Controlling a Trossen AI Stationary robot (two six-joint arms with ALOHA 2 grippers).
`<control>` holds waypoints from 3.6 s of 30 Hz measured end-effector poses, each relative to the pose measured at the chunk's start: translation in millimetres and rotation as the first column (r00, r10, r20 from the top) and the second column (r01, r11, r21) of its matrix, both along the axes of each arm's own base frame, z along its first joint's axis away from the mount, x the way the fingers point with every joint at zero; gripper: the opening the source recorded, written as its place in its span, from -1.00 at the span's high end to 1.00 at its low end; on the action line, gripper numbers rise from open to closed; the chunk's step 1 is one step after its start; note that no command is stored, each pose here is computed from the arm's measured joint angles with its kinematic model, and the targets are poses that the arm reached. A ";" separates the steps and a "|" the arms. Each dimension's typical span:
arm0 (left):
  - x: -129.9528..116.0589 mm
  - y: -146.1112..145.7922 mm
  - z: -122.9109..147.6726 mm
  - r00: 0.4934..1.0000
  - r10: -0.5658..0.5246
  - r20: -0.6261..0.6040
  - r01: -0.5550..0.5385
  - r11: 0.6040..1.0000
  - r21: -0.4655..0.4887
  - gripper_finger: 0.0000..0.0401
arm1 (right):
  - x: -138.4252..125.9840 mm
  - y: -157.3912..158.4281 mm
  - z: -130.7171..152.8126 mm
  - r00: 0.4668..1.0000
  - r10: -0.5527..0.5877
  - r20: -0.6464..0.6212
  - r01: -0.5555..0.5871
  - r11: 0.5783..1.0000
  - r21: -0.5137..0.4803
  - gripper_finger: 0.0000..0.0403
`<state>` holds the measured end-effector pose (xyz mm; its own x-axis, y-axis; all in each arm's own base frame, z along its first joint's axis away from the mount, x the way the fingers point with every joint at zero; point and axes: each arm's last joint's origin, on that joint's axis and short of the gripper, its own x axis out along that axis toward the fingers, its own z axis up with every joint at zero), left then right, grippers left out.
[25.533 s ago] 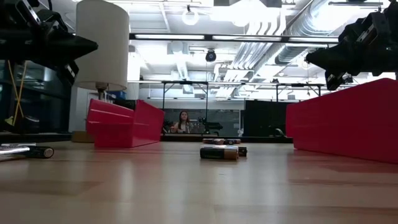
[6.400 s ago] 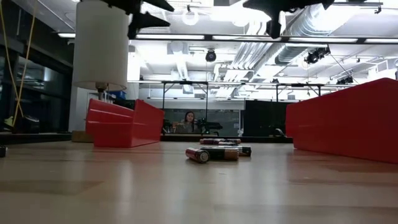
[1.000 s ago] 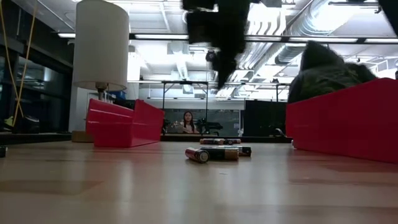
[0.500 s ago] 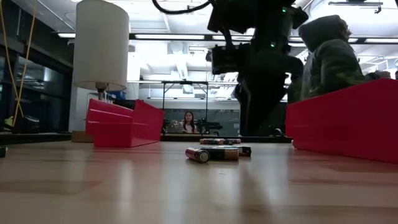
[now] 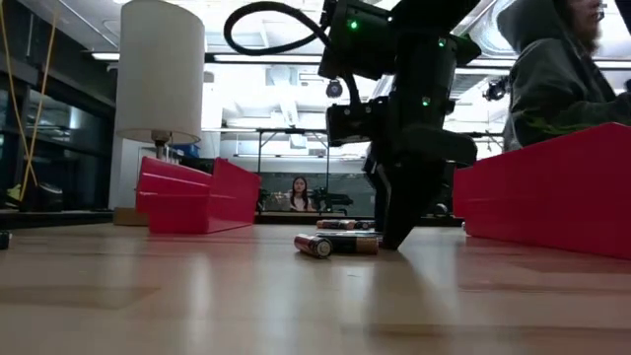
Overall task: Sort batteries
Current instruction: Put the silver battery into the top red bin
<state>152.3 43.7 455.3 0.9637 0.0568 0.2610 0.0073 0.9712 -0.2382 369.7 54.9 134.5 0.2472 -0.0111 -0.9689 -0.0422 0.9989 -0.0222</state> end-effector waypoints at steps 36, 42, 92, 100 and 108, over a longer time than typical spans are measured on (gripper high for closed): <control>0.4 1.6 -2.4 0.999 0.046 -0.024 -0.046 0.999 -0.012 0.11 | 125.8 -118.5 106.5 0.588 -0.387 0.711 0.331 0.916 0.225 0.20; 0.4 1.6 -2.4 0.999 0.046 -0.023 -0.046 0.999 -0.010 0.11 | 106.2 -112.4 130.6 0.765 -0.287 0.577 0.226 0.958 0.177 -0.02; 2.8 3.2 -3.7 0.996 0.085 -0.035 -0.084 0.996 0.033 0.11 | 17.6 3.9 2.6 0.974 -0.193 0.114 0.194 0.981 0.007 0.07; 2.8 3.2 -3.7 0.996 0.085 -0.035 -0.084 0.996 0.032 0.11 | 16.6 -16.7 5.1 0.971 -0.234 0.058 0.234 0.972 0.011 0.86; 3.7 3.5 -9.1 0.992 0.083 -0.090 -0.082 0.996 0.016 0.11 | 46.4 -35.0 44.9 0.951 -0.229 0.206 0.225 0.973 0.042 0.86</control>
<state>156.0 47.2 446.3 0.9756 0.1346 0.1737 -0.0943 0.9704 -0.2222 416.1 19.9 179.5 0.4366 -0.0741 -0.8966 0.1896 0.9818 0.0111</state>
